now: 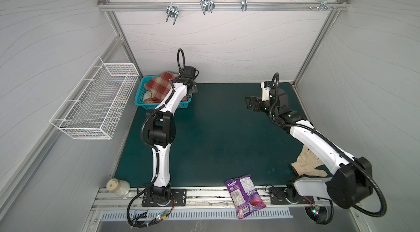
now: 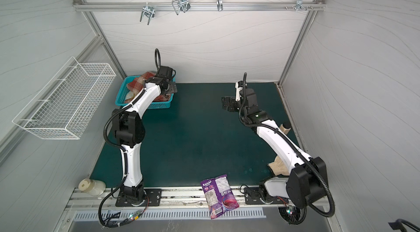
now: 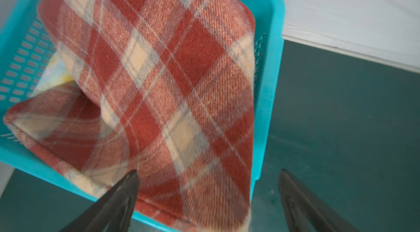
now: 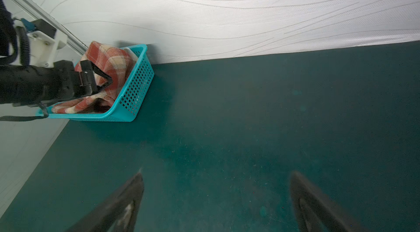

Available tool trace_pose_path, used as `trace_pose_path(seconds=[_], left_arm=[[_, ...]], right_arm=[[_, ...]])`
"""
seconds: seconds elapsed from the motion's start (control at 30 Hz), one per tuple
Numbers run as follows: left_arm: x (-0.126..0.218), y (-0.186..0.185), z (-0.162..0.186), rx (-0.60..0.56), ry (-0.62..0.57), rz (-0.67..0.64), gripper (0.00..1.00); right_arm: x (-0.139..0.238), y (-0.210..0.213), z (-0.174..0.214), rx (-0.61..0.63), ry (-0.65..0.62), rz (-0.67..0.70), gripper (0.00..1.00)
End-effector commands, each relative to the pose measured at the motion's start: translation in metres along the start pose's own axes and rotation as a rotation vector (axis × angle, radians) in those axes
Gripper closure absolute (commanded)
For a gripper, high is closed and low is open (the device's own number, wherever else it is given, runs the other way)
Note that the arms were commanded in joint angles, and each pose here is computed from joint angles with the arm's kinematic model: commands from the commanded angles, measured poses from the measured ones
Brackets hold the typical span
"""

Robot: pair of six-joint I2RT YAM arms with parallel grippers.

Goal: Fold and stack the skirts
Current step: 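Grasp the red plaid skirt with the left gripper and lift it from the basket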

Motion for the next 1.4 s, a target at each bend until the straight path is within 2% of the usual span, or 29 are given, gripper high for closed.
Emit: trace_pose_path(seconds=[0.0, 0.07, 0.13, 0.2, 0.33, 0.43, 0.6, 0.8, 1.0, 1.17, 1.37], left_arm=[[-0.005, 0.005, -0.003, -0.040, 0.001, -0.108, 0.07], [-0.012, 0.004, -0.002, -0.059, 0.010, -0.124, 0.11], [-0.017, 0.004, 0.000, -0.070, 0.016, -0.135, 0.19], [-0.020, 0.003, 0.001, -0.081, 0.021, -0.137, 0.34], [-0.020, 0.002, 0.004, -0.081, 0.030, -0.129, 0.75], [-0.015, 0.004, 0.002, -0.077, 0.024, -0.125, 1.00], [0.005, 0.008, -0.008, -0.061, -0.014, -0.095, 1.00], [0.053, 0.020, -0.027, -0.006, -0.099, -0.031, 1.00], [0.125, 0.035, -0.049, 0.050, -0.231, 0.074, 1.00], [0.193, 0.035, -0.059, 0.029, -0.347, 0.173, 1.00], [0.264, 0.018, -0.050, -0.028, -0.441, 0.321, 1.00]], right_arm=[[0.005, 0.010, -0.005, -0.006, -0.006, -0.043, 0.01], [0.006, 0.011, -0.004, -0.005, -0.004, -0.046, 0.01], [0.007, 0.011, -0.004, -0.005, -0.007, -0.051, 0.01], [0.008, 0.011, -0.003, -0.005, -0.005, -0.052, 0.01], [0.010, 0.011, -0.001, -0.002, -0.001, -0.051, 0.01], [0.012, 0.011, 0.000, -0.003, 0.002, -0.055, 0.01], [0.016, 0.015, 0.000, 0.003, -0.002, -0.064, 0.01], [0.020, 0.026, 0.000, 0.021, 0.006, -0.105, 0.01], [0.022, 0.040, 0.001, 0.052, 0.006, -0.138, 0.01], [0.025, 0.048, 0.000, 0.066, -0.009, -0.143, 0.01], [0.040, 0.052, -0.004, 0.082, -0.060, -0.142, 0.01]])
Point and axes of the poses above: each gripper's point midway between its finger pads, its own x axis back along the fingers, its own y axis along the line the jaws close on, z = x × y, the point moved 4 cm from there along x, back along the fingers, and after that the axes turned 2 degrees about -x, right-handed, at the moved point
